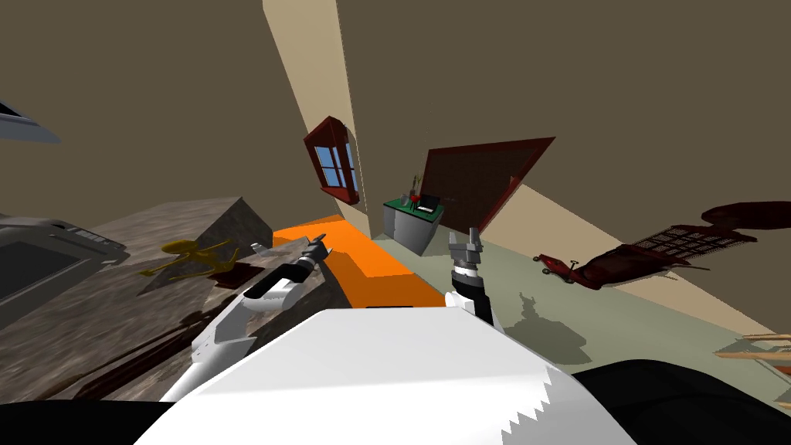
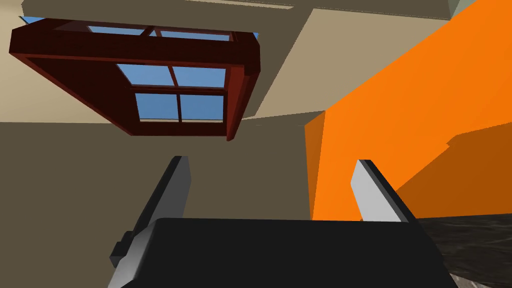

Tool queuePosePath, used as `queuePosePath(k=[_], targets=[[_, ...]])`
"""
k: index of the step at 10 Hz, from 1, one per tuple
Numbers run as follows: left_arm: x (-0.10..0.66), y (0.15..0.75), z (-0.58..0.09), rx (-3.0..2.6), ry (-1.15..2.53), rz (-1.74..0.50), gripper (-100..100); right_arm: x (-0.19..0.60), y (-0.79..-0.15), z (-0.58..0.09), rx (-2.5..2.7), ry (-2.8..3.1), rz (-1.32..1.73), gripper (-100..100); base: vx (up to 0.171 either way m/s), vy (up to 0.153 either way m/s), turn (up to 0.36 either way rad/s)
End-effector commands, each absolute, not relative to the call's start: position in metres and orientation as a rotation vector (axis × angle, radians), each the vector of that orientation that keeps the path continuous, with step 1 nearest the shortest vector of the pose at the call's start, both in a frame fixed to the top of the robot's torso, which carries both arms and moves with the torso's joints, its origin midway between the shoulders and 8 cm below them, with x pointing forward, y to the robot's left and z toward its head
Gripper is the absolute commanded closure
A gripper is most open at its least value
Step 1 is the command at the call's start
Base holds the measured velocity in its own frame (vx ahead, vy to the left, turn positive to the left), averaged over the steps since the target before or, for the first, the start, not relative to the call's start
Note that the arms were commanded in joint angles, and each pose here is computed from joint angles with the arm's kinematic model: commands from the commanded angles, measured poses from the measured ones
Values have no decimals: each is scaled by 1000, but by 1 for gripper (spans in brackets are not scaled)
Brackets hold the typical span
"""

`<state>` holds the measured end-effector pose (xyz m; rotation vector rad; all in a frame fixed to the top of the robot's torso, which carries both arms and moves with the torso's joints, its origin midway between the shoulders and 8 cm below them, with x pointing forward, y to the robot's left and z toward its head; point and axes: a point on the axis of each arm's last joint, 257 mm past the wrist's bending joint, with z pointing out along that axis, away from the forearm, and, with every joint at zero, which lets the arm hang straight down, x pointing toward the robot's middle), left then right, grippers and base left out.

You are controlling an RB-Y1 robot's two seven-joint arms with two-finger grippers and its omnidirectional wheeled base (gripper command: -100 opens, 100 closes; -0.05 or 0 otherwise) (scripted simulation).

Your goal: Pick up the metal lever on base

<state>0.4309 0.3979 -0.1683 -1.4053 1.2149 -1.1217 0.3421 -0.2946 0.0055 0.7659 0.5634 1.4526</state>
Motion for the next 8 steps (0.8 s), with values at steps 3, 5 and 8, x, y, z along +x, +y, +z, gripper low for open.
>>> queuePosePath(k=[3,5,8], targets=[[425,416,-191,-1540,1250,-1086,-100,342,-295,6,766,563,1453,0,43,-33,16],[422,430,-201,-1612,1263,-1060,-100,342,-295,6,766,563,1453,0,55,-41,39],[414,442,-219,-1724,1288,-1020,-100,342,-295,6,766,563,1453,0,51,-39,31]])
